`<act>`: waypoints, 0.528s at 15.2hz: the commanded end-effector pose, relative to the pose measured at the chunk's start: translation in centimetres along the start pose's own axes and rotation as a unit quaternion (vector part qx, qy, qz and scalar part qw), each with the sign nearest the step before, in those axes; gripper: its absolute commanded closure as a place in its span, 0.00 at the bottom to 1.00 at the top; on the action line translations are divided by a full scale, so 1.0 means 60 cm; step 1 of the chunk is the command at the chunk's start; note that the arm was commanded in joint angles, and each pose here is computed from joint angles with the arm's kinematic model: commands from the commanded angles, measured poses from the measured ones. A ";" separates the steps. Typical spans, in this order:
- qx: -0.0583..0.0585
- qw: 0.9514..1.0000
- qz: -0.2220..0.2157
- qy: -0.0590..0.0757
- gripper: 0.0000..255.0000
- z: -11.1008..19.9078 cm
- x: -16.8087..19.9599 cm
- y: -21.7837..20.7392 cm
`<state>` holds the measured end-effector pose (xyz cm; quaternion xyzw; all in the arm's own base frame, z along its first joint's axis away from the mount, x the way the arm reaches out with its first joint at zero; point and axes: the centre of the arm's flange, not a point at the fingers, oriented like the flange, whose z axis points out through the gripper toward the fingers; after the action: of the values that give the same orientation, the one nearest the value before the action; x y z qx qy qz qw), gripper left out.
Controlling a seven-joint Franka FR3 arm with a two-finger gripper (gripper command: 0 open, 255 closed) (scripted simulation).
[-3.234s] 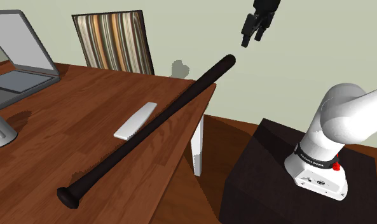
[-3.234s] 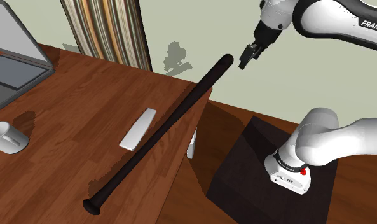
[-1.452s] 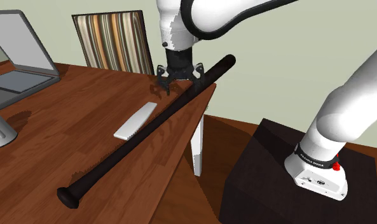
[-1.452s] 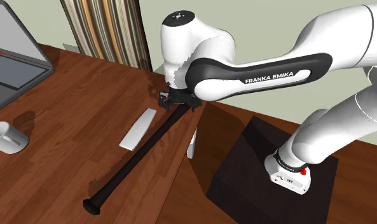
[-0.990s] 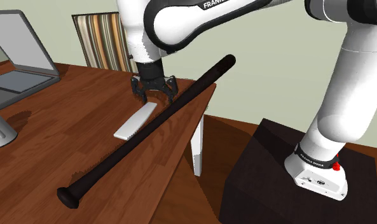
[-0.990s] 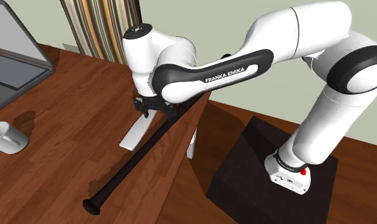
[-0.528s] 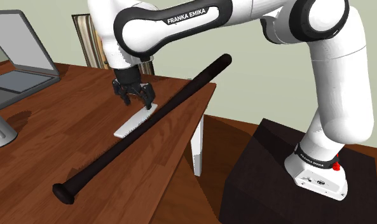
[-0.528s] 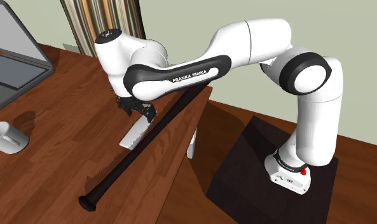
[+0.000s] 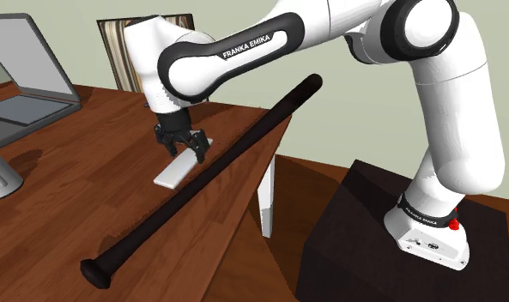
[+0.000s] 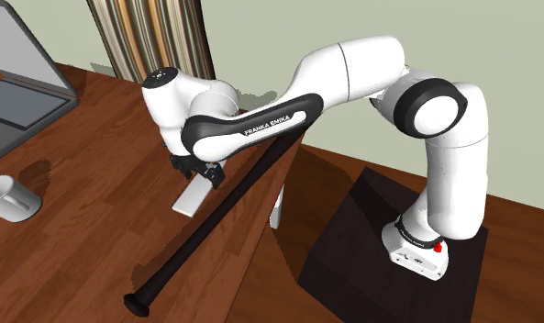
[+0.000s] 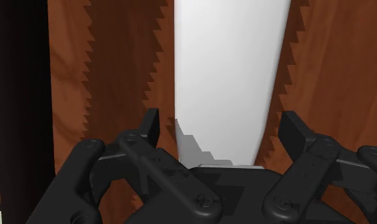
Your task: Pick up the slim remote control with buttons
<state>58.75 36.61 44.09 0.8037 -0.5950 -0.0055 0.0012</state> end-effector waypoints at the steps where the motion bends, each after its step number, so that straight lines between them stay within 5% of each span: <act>1: 0.000 1.000 0.000 0.000 0.00 0.004 0.001 -0.001; 2: 0.000 1.000 0.000 0.000 1.00 0.004 0.001 -0.001; 8: 0.000 1.000 0.000 0.000 1.00 0.004 0.000 -0.001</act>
<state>58.82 36.62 43.89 0.8036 -0.5951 -0.0053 0.0003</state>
